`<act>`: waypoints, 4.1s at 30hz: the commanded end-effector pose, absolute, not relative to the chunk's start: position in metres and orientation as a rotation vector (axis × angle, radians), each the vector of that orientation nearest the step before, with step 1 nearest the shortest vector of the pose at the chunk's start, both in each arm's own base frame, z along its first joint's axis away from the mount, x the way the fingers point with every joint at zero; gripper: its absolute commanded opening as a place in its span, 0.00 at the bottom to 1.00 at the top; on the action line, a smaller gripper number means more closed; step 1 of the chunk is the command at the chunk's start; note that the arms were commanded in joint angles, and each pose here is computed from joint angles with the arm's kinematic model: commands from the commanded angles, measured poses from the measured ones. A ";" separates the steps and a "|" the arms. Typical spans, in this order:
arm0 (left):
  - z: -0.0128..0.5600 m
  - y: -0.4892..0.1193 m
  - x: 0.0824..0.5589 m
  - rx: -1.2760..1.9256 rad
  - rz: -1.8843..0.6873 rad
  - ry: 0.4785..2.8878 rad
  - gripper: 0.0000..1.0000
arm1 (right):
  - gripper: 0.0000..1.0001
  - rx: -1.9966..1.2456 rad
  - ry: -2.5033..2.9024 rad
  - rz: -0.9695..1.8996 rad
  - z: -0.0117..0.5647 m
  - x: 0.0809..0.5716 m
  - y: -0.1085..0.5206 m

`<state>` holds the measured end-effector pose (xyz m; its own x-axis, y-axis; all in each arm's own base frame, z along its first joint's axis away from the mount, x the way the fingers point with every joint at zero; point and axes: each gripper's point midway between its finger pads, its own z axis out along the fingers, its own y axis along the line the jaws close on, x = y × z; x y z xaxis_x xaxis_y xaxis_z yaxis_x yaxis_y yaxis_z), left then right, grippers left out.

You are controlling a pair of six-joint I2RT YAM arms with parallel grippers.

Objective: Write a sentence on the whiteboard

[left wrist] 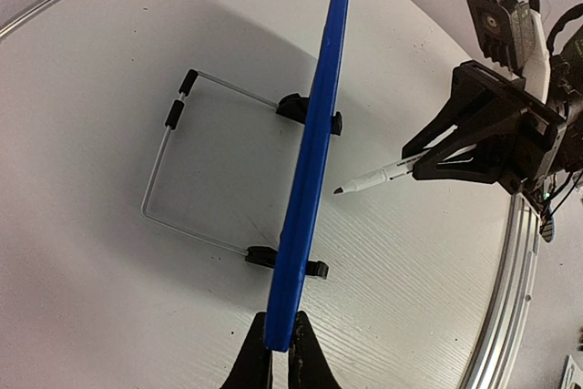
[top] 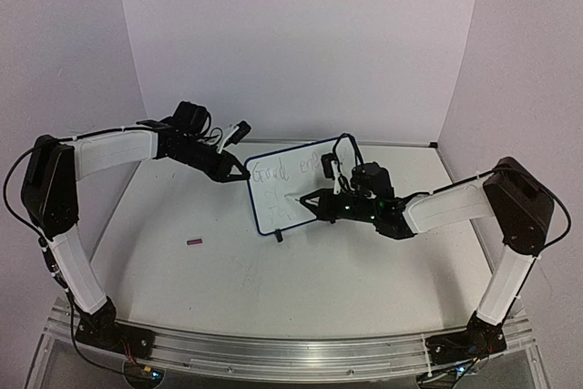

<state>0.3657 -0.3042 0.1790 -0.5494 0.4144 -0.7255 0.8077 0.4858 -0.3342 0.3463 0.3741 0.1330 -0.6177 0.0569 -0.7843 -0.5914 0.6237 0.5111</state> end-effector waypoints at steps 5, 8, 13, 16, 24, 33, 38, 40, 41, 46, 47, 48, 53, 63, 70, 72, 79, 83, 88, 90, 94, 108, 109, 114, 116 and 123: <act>0.136 -0.299 0.352 1.055 -0.825 2.313 0.00 | 0.00 -0.414 1.974 1.044 0.146 0.357 0.380; 0.136 -0.298 0.352 1.055 -0.823 2.314 0.00 | 0.00 -0.414 1.976 1.047 0.145 0.358 0.381; 0.136 -0.298 0.352 1.054 -0.821 2.314 0.00 | 0.00 -0.416 1.986 1.047 0.140 0.357 0.381; 0.136 -0.298 0.352 1.055 -0.820 2.313 0.00 | 0.00 -0.399 1.995 1.031 0.136 0.359 0.378; 0.135 -0.298 0.353 1.056 -0.817 2.315 0.00 | 0.00 -0.368 2.005 1.017 0.132 0.369 0.379; 0.135 -0.298 0.353 1.057 -0.815 2.315 0.00 | 0.00 -0.401 2.068 1.001 0.112 0.364 0.379; 0.134 -0.298 0.353 1.056 -0.817 2.317 0.00 | 0.00 -0.396 2.104 0.993 0.100 0.358 0.374; 0.134 -0.298 0.353 1.057 -0.819 2.318 0.00 | 0.00 -0.392 2.116 0.988 0.096 0.356 0.371; 0.134 -0.298 0.353 1.057 -0.819 2.318 0.00 | 0.00 -0.393 2.117 0.986 0.096 0.356 0.371; 0.133 -0.299 0.353 1.056 -0.820 2.320 0.00 | 0.00 -0.396 2.113 0.970 0.099 0.356 0.369; 0.133 -0.298 0.353 1.056 -0.820 2.320 0.00 | 0.00 -0.397 2.112 0.967 0.100 0.356 0.369; 0.133 -0.299 0.353 1.057 -0.820 2.321 0.00 | 0.00 -0.397 2.111 0.964 0.100 0.356 0.368; 0.132 -0.299 0.352 1.057 -0.821 2.322 0.00 | 0.00 -0.396 2.112 0.939 0.102 0.358 0.366; 0.132 -0.299 0.352 1.059 -0.823 2.322 0.00 | 0.00 -0.394 2.068 0.917 0.125 0.360 0.361; 0.132 -0.299 0.353 1.058 -0.821 2.321 0.00 | 0.00 -0.405 2.038 0.934 0.138 0.362 0.365; 0.132 -0.299 0.353 1.058 -0.822 2.321 0.00 | 0.00 -0.407 2.028 0.939 0.142 0.363 0.367; 0.131 -0.299 0.353 1.059 -0.821 2.324 0.00 | 0.00 -0.431 2.020 0.973 0.144 0.365 0.377; 0.131 -0.299 0.353 1.058 -0.820 2.325 0.00 | 0.00 -0.434 2.017 0.983 0.145 0.365 0.378; 0.131 -0.299 0.353 1.060 -0.820 2.324 0.00 | 0.00 -0.434 2.023 0.988 0.143 0.363 0.378; 0.131 -0.299 0.353 1.059 -0.818 2.324 0.00 | 0.00 -0.439 2.023 0.997 0.144 0.360 0.377; 0.131 -0.299 0.353 1.060 -0.816 2.325 0.00 | 0.00 -0.444 2.002 1.011 0.155 0.350 0.370; 0.131 -0.299 0.353 1.061 -0.814 2.326 0.00 | 0.00 -0.418 2.024 0.978 0.144 0.358 0.370; 0.131 -0.299 0.353 1.061 -0.814 2.326 0.00 | 0.00 -0.417 2.027 0.975 0.142 0.360 0.371; 0.132 -0.299 0.352 1.062 -0.815 2.323 0.00 | 0.00 -0.391 2.039 0.951 0.136 0.367 0.368; 0.132 -0.299 0.352 1.063 -0.816 2.324 0.00 | 0.00 -0.377 2.043 0.939 0.134 0.370 0.365; 0.131 -0.299 0.352 1.064 -0.814 2.324 0.00 | 0.00 -0.356 2.060 0.915 0.127 0.372 0.359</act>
